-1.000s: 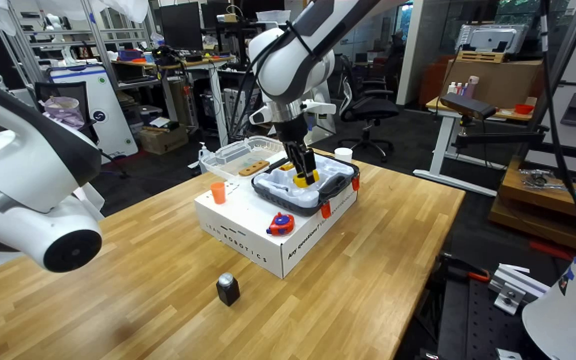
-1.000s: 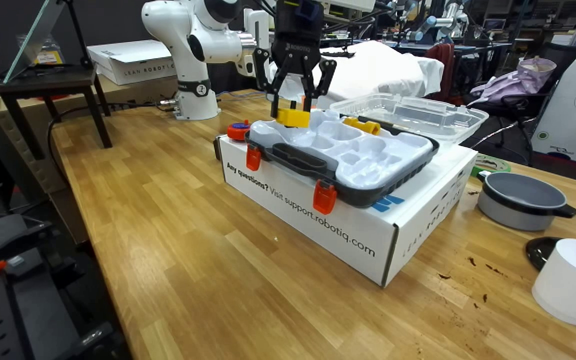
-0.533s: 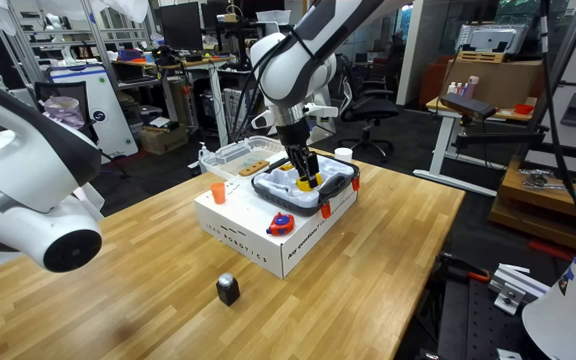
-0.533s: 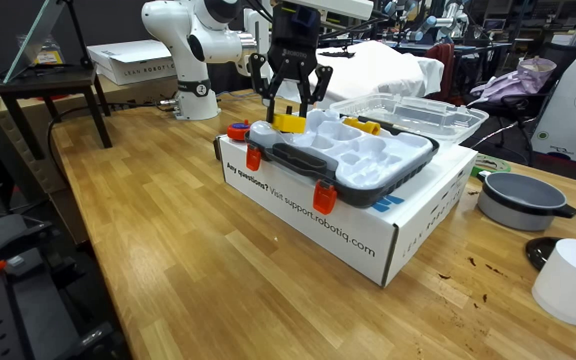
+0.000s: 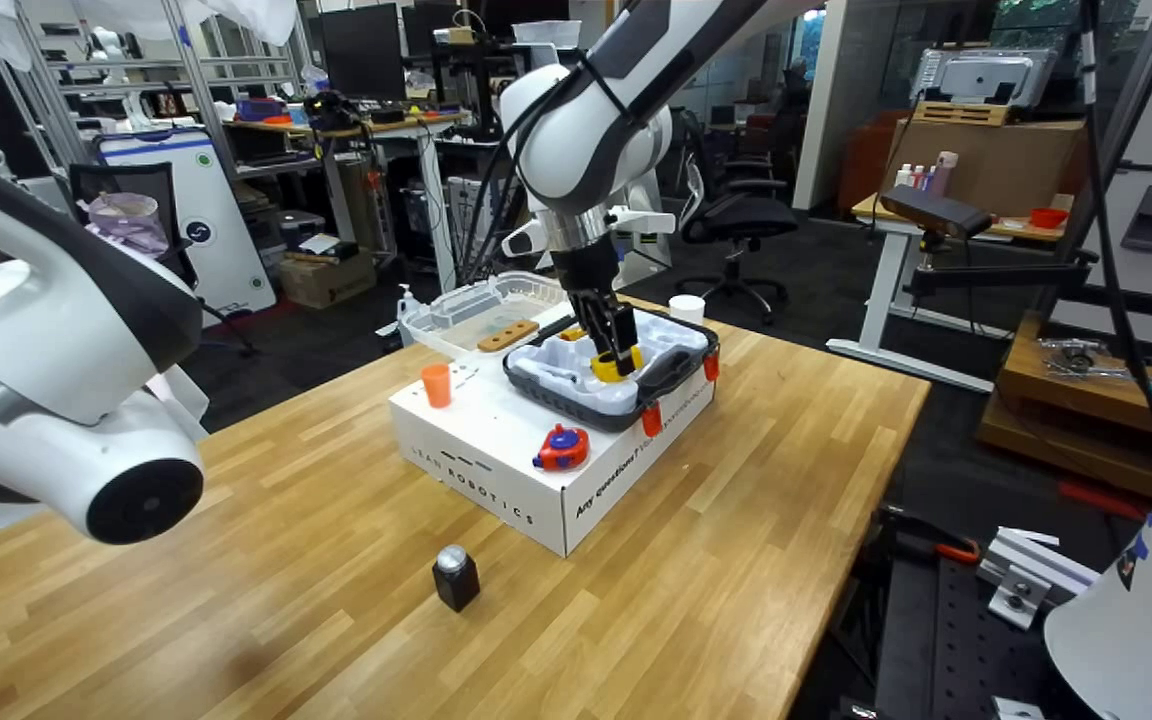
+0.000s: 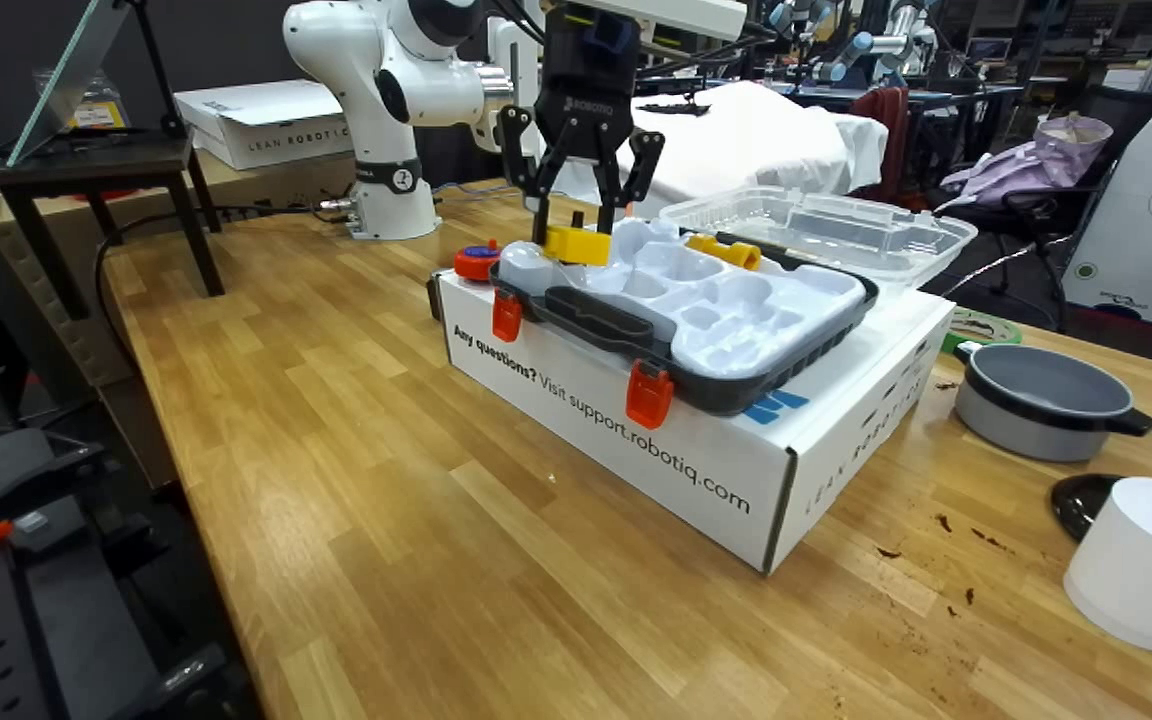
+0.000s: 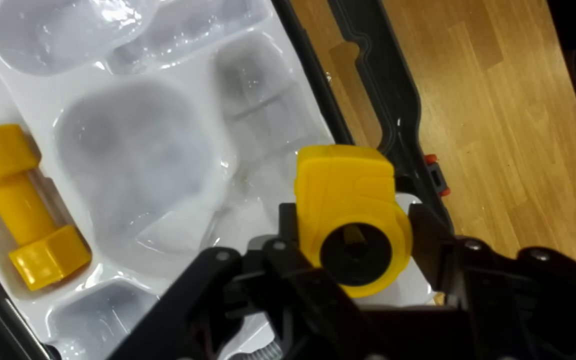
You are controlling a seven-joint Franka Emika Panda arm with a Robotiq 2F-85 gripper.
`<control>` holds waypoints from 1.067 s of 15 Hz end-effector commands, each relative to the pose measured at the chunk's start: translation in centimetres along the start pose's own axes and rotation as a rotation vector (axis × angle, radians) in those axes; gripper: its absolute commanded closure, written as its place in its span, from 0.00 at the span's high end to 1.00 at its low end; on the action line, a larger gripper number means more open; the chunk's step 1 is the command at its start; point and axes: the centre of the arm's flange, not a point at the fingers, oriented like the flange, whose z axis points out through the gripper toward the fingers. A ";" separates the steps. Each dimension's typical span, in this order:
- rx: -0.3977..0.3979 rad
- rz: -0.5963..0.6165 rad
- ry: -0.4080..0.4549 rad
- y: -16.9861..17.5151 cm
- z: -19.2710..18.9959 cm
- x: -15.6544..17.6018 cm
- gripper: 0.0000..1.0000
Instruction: Put the yellow object inside the black and white case on the table
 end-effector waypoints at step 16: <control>-0.003 -0.033 0.019 2.3 -0.4 0.6 0.64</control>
